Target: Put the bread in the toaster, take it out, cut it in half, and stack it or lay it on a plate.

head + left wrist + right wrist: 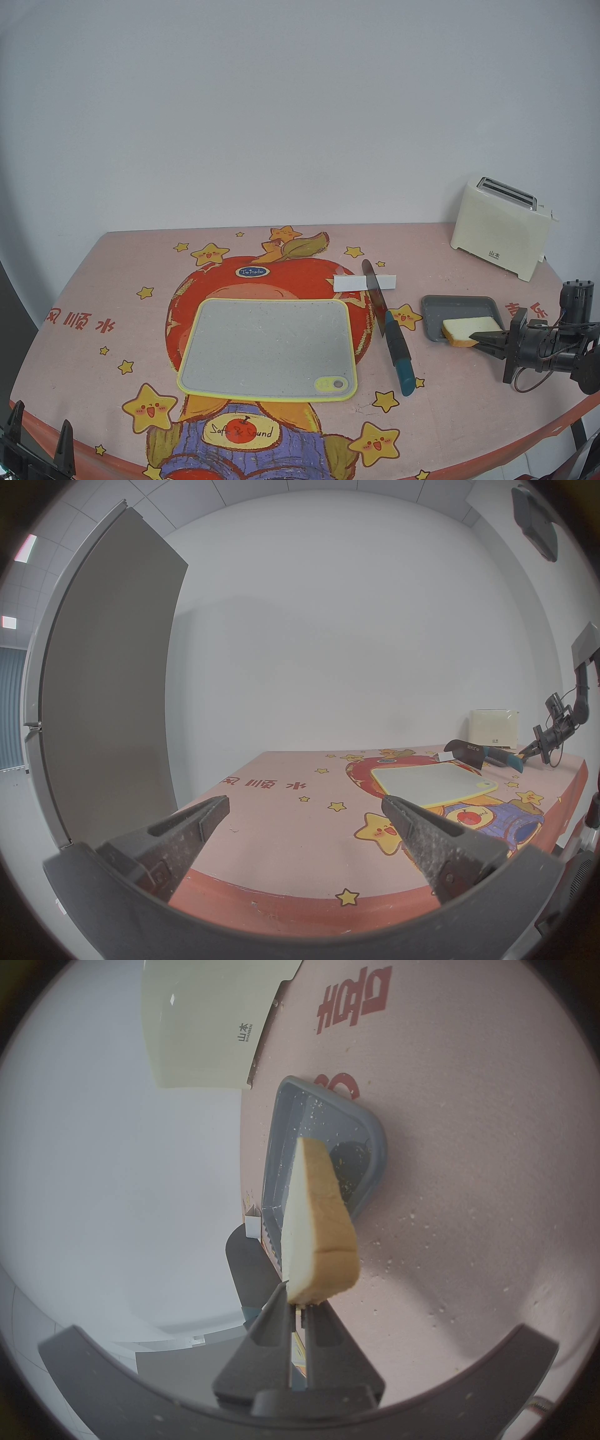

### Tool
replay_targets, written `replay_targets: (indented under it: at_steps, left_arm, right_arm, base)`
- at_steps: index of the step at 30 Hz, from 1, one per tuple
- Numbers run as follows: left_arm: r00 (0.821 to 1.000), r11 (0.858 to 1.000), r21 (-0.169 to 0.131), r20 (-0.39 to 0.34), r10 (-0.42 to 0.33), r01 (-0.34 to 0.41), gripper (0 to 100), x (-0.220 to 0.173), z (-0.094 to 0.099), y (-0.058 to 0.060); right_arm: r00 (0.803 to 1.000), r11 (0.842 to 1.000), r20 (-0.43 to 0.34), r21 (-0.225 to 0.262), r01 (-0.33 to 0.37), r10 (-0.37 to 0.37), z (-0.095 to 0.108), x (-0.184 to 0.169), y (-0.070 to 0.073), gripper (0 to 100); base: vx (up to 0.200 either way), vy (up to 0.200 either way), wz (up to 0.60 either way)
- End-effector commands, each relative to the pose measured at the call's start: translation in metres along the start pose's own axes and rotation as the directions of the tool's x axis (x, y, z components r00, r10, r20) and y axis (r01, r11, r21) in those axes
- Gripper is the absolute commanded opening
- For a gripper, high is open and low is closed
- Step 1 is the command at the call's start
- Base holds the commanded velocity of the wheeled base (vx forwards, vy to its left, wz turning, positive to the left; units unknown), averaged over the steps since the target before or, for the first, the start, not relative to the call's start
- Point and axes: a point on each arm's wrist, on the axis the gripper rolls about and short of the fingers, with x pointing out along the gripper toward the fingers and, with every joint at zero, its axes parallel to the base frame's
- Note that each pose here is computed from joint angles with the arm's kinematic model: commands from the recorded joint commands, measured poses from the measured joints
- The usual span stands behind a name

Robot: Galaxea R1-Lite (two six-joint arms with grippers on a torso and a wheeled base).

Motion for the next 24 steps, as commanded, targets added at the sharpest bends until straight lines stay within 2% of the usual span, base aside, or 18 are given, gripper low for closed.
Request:
replay_targets:
  at_steps: [1, 6, 11, 14, 18, 24]
  left_arm:
    - [1.000, 1.000, -0.001, -0.009, 0.001, -0.001, 100, 0.001, -0.005, 0.000]
    - [1.000, 1.000, -0.001, -0.009, -0.001, 0.001, 100, 0.001, -0.005, 0.000]
    - [1.000, 1.000, -0.001, -0.009, 0.001, -0.001, 100, 0.001, -0.005, 0.000]
    - [1.000, 1.000, -0.001, -0.009, 0.001, -0.001, 100, 0.001, -0.005, 0.000]
    - [1.000, 1.000, 0.001, -0.009, -0.001, 0.001, 100, 0.001, -0.005, 0.000]
    - [1.000, 1.000, -0.001, -0.009, -0.001, 0.001, 100, 0.001, -0.005, 0.000]
  right_arm:
    - [1.000, 1.000, -0.001, -0.004, -0.005, 0.005, 0.000, -0.001, 0.001, 0]
    - [0.999, 0.999, 0.011, -0.021, -0.035, 0.036, 0.000, -0.004, 0.007, 0]
    - [0.994, 0.992, 0.021, -0.069, -0.105, 0.106, -0.004, -0.014, 0.023, 0]
    - [0.990, 0.986, 0.022, -0.095, -0.140, 0.142, -0.005, -0.018, 0.033, 0]
    - [0.981, 0.974, 0.015, -0.126, -0.190, 0.193, -0.007, -0.026, 0.054, 0]
    - [0.972, 0.963, 0.006, -0.142, -0.231, 0.234, -0.011, -0.033, 0.062, 0]
  base:
    - [0.000, 0.000, 0.00]
    - [0.000, 0.000, 0.00]
    - [0.000, 0.000, 0.00]
    - [0.000, 0.000, 0.00]
    - [0.000, 0.000, 0.00]
    - [0.000, 0.000, 0.00]
